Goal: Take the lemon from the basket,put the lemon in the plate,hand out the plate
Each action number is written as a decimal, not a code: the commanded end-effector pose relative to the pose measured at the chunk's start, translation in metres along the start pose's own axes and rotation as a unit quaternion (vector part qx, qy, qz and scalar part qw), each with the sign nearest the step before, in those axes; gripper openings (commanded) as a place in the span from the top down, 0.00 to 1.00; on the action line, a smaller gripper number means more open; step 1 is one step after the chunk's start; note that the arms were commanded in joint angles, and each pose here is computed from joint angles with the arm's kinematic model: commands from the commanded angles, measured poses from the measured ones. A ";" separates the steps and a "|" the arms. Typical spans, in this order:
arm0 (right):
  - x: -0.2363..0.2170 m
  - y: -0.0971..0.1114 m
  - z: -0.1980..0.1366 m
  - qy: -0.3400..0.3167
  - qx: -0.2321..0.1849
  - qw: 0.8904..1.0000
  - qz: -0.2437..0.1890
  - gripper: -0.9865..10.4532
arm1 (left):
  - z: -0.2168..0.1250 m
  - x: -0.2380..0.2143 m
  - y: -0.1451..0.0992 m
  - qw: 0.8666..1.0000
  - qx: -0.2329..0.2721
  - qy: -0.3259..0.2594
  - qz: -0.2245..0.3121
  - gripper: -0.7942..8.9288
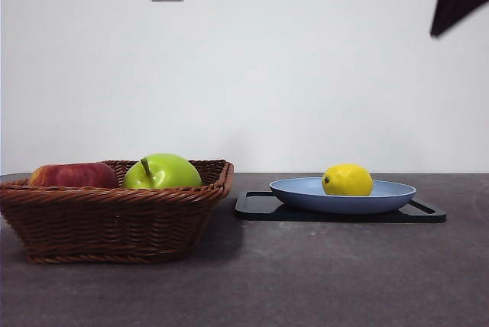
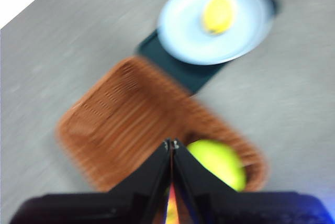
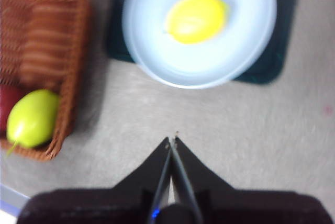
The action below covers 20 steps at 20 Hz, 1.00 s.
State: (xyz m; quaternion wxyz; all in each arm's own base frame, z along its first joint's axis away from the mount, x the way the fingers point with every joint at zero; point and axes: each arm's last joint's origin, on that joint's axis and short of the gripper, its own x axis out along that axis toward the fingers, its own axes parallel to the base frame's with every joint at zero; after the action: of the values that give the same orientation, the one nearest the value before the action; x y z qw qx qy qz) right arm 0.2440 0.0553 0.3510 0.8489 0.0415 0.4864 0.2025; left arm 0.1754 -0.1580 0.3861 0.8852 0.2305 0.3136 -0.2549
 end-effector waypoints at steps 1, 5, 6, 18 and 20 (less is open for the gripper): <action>-0.024 0.024 -0.008 -0.045 -0.059 0.997 -0.022 0.91 | 0.002 -0.001 0.013 1.000 -0.006 -0.007 -0.015 0.91; -0.062 0.053 -0.031 -0.174 -0.122 0.976 -0.041 0.91 | -0.011 -0.007 0.033 0.996 -0.045 -0.069 -0.020 0.91; -0.068 0.055 -0.039 -0.209 -0.125 0.969 -0.050 0.91 | -0.018 -0.008 0.035 0.994 -0.053 -0.090 -0.014 0.91; -0.026 0.026 -0.150 -0.409 -0.114 0.903 -0.060 0.91 | -0.153 -0.002 0.008 0.955 -0.180 -0.235 -0.003 0.91; -0.021 0.023 -0.156 -0.407 -0.107 0.905 -0.057 0.91 | -0.157 -0.009 0.006 0.950 -0.182 -0.253 -0.017 0.91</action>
State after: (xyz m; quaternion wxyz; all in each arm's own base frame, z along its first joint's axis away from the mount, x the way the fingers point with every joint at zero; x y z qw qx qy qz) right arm 0.0964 0.0479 0.2900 0.9819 -0.0118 0.0830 0.1700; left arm 0.1071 -0.0619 0.2775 0.9578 0.0122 0.1406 -0.2503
